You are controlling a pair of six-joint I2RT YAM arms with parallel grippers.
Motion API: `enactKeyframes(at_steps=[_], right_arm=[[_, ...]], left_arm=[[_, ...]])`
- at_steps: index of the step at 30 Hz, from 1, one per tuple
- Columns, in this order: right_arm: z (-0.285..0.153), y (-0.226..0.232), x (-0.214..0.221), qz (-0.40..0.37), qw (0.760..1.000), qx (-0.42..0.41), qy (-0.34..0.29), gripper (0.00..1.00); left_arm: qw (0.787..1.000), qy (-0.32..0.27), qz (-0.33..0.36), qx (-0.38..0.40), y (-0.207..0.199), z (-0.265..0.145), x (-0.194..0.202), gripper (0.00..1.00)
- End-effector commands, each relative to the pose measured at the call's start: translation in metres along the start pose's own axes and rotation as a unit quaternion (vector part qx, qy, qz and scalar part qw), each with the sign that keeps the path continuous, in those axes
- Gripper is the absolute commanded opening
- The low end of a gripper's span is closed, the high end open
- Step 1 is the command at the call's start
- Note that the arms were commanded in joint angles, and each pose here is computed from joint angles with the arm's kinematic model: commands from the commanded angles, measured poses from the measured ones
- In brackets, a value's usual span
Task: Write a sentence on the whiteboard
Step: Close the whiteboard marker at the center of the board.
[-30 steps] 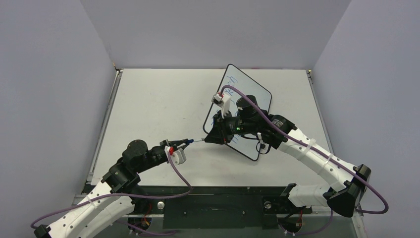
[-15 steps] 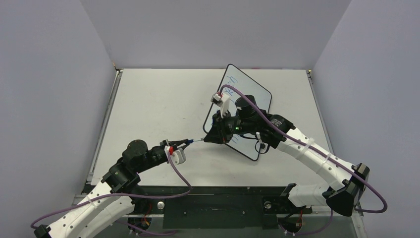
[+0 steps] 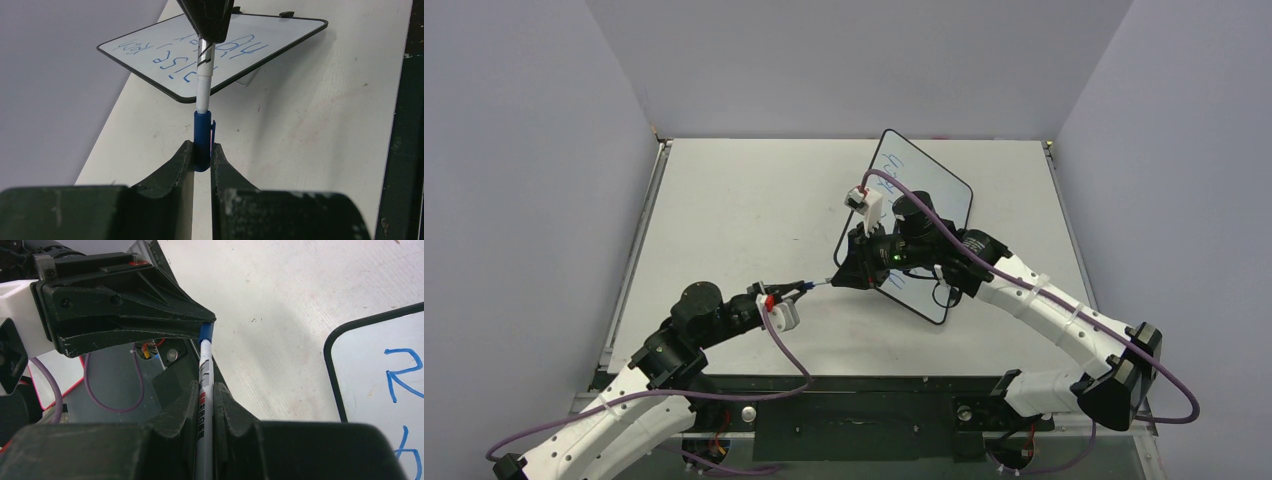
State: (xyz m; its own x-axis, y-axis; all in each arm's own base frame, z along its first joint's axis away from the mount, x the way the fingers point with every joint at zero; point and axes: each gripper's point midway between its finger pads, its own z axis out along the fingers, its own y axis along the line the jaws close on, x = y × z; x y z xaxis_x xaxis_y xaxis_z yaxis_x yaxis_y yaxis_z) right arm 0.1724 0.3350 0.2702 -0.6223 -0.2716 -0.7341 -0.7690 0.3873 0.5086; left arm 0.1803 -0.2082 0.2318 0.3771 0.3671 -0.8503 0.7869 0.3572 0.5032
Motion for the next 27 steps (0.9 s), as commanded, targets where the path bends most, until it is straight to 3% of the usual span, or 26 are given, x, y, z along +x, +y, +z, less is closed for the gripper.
enactKeyframes(at_steps=[1, 18, 27], right_arm=[[0.002, 0.007, -0.015, -0.014, 1.0, -0.014, -0.023, 0.0], [0.03, 0.018, -0.015, -0.044, 0.998, -0.018, 0.029, 0.0], [0.041, 0.015, -0.008, -0.049, 0.998, -0.015, 0.047, 0.0]], left_arm=[[1.0, -0.031, 0.002, -0.003, 0.003, 0.001, -0.014, 0.0], [0.998, -0.052, 0.004, 0.042, -0.008, 0.007, -0.026, 0.0], [0.994, -0.099, -0.02, 0.027, 0.001, 0.005, -0.053, 0.0]])
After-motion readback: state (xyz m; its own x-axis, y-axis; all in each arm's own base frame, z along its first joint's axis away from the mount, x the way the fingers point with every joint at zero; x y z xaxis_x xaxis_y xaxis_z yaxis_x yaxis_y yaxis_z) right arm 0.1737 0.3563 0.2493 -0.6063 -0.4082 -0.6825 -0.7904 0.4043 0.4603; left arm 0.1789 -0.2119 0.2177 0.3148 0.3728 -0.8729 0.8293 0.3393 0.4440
